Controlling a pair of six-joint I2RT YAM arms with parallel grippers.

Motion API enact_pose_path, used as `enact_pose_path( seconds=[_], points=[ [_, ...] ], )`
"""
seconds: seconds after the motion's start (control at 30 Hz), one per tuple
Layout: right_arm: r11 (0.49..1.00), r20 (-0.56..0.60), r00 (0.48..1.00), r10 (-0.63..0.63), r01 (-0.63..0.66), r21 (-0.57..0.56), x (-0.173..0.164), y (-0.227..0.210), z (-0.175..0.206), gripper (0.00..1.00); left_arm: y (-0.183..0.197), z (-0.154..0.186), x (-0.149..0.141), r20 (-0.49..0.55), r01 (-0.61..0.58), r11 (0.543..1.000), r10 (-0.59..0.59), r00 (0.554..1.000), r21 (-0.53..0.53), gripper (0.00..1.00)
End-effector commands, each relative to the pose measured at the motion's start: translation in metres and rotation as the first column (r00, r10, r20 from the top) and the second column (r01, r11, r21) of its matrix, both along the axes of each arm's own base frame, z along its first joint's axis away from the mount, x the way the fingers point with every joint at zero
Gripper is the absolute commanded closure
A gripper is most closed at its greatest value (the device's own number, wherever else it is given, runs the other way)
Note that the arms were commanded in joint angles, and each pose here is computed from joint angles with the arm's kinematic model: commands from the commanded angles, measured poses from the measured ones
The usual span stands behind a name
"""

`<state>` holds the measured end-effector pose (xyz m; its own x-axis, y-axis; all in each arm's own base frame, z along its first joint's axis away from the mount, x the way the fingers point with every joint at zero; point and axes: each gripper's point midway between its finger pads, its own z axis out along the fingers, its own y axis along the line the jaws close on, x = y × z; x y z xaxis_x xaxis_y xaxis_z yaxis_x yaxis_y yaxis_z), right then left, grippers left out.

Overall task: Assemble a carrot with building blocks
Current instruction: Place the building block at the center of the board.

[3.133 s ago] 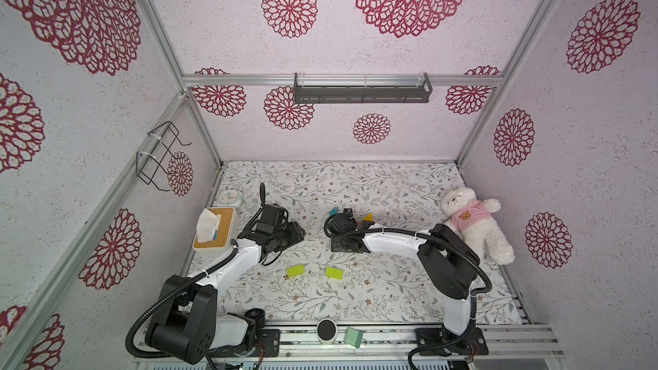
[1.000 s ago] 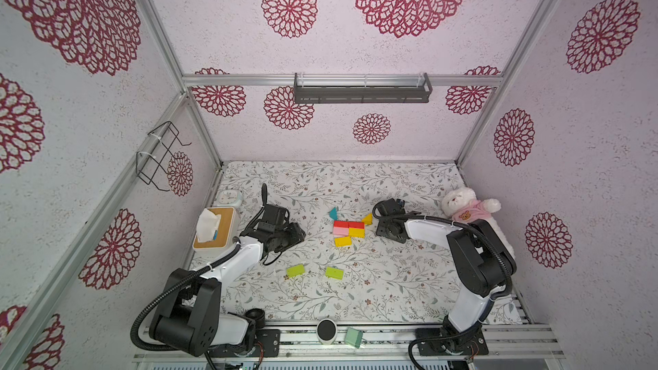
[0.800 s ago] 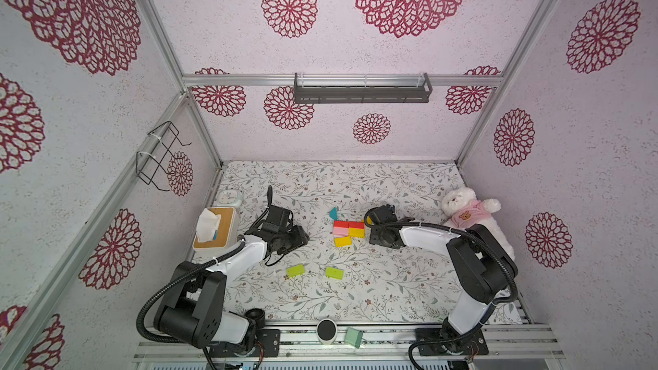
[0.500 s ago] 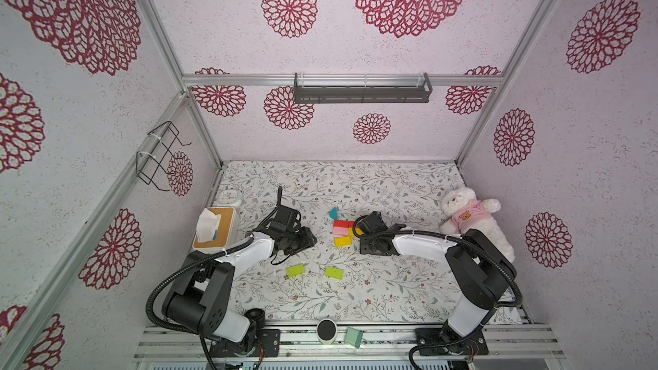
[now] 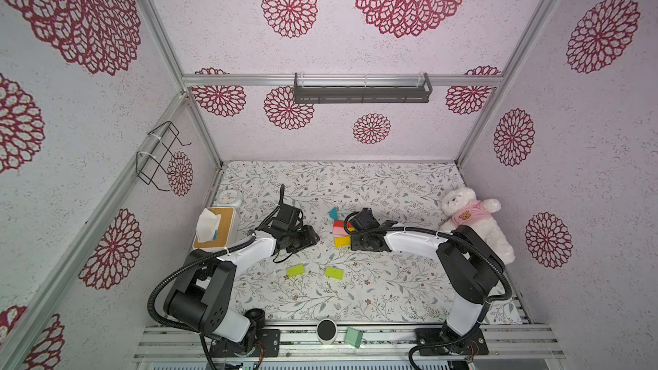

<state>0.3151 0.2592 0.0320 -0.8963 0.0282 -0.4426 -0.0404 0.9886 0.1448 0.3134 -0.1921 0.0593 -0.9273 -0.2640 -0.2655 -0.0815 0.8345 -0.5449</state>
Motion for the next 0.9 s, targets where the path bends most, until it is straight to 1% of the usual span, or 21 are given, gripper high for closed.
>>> enact_pose_path(
  seconds=[0.0, 0.23, 0.53, 0.63, 0.77, 0.87],
  points=[
    [1.0, 0.022, 1.0, 0.013, -0.013, 0.006, 0.005, 0.007, 0.008, 0.38, -0.007, 0.007, 0.006, 0.024, 0.012, 1.0, -0.012, 1.0, -0.013, 0.46],
    [1.0, 0.026, 1.0, 0.016, -0.016, 0.012, 0.005, 0.009, 0.012, 0.31, -0.007, 0.007, 0.006, 0.025, 0.017, 1.0, -0.017, 1.0, -0.011, 0.46],
    [0.999, 0.045, 0.999, 0.012, -0.013, 0.029, 0.003, 0.007, 0.024, 0.28, -0.016, 0.003, 0.005, 0.014, 0.054, 0.998, -0.054, 0.998, -0.012, 0.47],
    [0.999, 0.052, 0.999, 0.004, -0.007, 0.053, -0.001, 0.004, 0.029, 0.29, -0.021, 0.002, 0.005, 0.006, 0.071, 0.997, -0.071, 0.997, -0.012, 0.49],
    [0.995, 0.075, 0.997, -0.003, -0.004, 0.098, -0.01, -0.005, 0.041, 0.35, -0.027, -0.003, 0.003, -0.009, 0.09, 0.996, -0.09, 0.996, -0.015, 0.52],
    [0.988, 0.075, 0.997, -0.011, 0.0, 0.152, -0.016, -0.015, 0.046, 0.45, -0.035, -0.007, 0.003, -0.022, 0.106, 0.994, -0.106, 0.994, -0.024, 0.57]
  ],
)
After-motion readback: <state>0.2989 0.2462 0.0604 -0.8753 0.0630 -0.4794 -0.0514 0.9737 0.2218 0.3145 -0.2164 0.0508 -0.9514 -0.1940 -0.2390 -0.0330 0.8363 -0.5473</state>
